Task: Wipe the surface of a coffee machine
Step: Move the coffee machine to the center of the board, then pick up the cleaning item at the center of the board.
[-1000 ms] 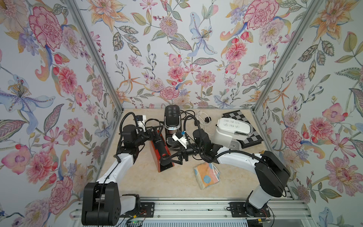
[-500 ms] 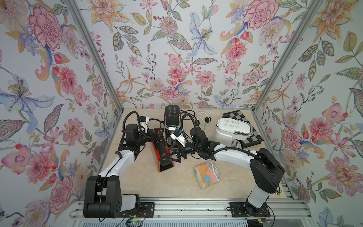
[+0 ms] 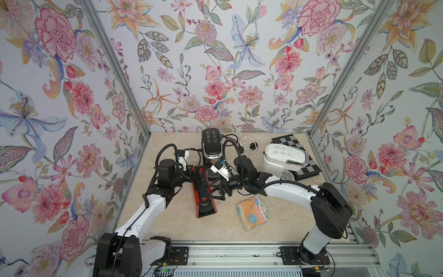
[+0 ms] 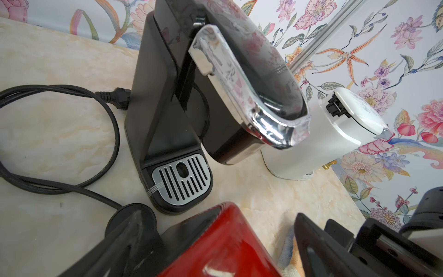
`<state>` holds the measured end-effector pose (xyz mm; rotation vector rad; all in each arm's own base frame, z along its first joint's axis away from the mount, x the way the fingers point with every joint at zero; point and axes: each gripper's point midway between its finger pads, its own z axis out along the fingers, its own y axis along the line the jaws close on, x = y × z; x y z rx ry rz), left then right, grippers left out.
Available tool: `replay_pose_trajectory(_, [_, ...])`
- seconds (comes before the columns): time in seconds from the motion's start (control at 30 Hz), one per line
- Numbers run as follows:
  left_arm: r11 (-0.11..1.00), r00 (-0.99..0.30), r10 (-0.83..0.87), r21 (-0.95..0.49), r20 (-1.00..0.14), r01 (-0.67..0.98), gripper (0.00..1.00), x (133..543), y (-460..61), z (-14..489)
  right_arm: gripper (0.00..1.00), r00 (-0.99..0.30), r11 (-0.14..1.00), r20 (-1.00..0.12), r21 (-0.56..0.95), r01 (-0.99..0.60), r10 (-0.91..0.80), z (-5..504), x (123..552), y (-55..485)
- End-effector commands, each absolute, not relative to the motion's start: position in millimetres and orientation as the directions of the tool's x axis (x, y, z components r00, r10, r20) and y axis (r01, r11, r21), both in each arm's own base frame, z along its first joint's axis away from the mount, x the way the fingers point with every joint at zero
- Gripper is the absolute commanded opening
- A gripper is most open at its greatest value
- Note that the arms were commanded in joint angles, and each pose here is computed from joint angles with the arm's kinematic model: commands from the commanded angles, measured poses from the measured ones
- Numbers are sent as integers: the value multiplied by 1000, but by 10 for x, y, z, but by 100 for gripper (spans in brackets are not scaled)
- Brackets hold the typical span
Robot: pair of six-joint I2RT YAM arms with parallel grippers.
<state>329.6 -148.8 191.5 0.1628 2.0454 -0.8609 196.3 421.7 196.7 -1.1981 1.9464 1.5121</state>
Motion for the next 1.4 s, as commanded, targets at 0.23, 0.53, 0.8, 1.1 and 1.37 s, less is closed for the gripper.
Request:
replay_pose_trajectory(0.23, [613, -832, -155, -712, -532, 341, 99, 2373, -1907, 1526, 100, -494, -38, -758, 560, -827, -425, 2032, 1338, 4067])
replay_pose_trajectory(0.53, [659, -780, -210, -675, -590, 333, 99, 2558, -1798, 1653, 98, -587, 589, -768, 357, -724, -256, 1730, 2066, 3328])
replay_pose_trajectory(0.8, [691, -700, -254, -631, -668, 353, 99, 2821, -1572, 2062, 96, -705, 893, -642, 70, -445, -301, 1101, 2041, 2490])
replay_pose_trajectory(1.1, [738, -617, -271, -571, -739, 360, 99, 2987, -1346, 2478, 99, -786, 943, -528, -110, -313, -323, 642, 1922, 2131])
replay_pose_trajectory(1.37, [748, -583, -293, -561, -758, 354, 99, 3066, -1212, 2599, 98, -832, 938, -440, -89, -334, -338, 376, 1664, 2125])
